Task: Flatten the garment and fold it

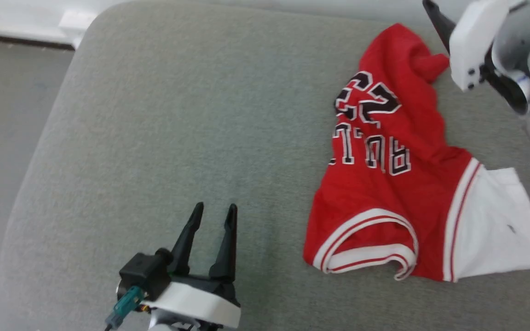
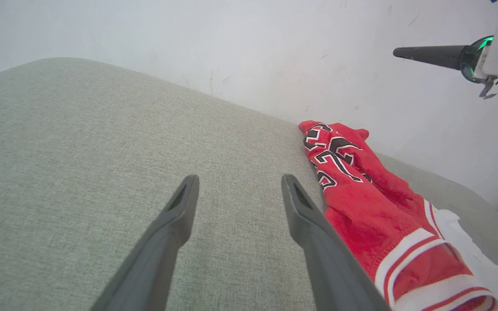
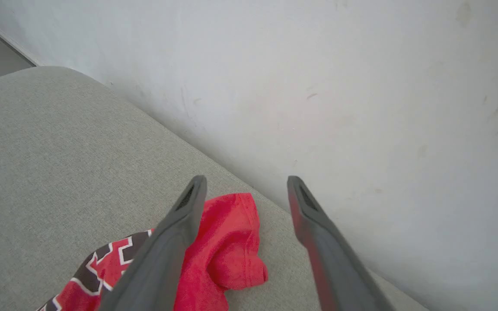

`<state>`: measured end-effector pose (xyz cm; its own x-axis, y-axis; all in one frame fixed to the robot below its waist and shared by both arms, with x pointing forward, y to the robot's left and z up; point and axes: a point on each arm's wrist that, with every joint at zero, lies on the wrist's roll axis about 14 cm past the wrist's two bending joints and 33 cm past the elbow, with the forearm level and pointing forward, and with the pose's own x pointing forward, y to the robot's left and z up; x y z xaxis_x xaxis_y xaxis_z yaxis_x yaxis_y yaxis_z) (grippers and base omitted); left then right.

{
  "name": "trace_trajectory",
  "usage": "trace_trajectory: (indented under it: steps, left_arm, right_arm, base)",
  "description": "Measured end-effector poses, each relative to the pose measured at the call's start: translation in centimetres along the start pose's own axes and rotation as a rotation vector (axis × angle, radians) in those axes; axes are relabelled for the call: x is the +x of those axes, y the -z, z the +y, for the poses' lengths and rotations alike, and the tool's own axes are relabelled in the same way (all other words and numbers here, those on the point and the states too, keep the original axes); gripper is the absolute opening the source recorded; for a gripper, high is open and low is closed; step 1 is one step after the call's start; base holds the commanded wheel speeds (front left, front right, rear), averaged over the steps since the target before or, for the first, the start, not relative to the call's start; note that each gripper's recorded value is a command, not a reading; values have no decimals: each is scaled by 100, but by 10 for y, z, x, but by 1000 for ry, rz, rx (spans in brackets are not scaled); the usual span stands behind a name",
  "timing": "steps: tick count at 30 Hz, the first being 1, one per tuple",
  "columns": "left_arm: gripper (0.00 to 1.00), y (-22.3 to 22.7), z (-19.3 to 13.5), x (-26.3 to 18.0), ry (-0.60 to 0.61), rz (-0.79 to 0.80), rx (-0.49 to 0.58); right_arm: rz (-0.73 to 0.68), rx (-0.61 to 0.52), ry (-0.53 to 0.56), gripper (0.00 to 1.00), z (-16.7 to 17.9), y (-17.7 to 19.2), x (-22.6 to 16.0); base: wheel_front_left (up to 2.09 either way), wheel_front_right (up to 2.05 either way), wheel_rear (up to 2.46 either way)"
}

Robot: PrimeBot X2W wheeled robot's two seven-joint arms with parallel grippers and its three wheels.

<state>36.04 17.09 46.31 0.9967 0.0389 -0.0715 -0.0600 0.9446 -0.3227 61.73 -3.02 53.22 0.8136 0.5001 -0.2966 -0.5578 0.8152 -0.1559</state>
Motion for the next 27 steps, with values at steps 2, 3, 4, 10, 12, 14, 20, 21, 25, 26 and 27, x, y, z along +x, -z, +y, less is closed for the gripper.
trace_trajectory:
  steps: [2,3,4,10,12,14,20,21,25,26,27]
  left_arm:
    - [100,0,-2,-2,7,0,7]
    - [100,0,-3,-2,16,0,7]
    - [100,0,-5,-3,24,-1,7]
    - [100,1,-22,1,82,-3,1]
    - [100,3,-27,3,101,2,-3]
    - [100,5,-29,5,106,10,-5]
    - [100,14,-29,9,107,35,-7]
    - [100,15,-28,10,106,37,-6]
    - [100,18,-25,12,100,46,-5]
    - [100,18,-24,13,97,47,-3]
    - [100,18,-23,14,94,47,-2]
  right_arm:
    - [43,14,22,100,-9,14,-15]
    - [73,27,34,100,-14,24,-23]
    - [101,43,46,100,-19,33,-32]
    - [327,108,129,100,-57,99,-96]
    - [411,118,145,100,-64,125,-118]
    - [516,154,135,100,-59,155,-138]
    - [720,232,79,100,-29,218,-178]
    - [715,240,80,100,-28,218,-178]
    - [716,230,81,100,-22,223,-177]
    - [713,229,81,100,-20,224,-176]
    - [709,238,83,100,-18,225,-174]
  base:
    - [0,0,0]
    - [0,0,0]
    - [0,0,0]
    - [0,0,0]
    - [0,0,0]
    - [0,0,0]
    - [0,0,0]
    - [0,0,0]
    - [0,0,0]
    - [0,0,0]
    - [0,0,0]
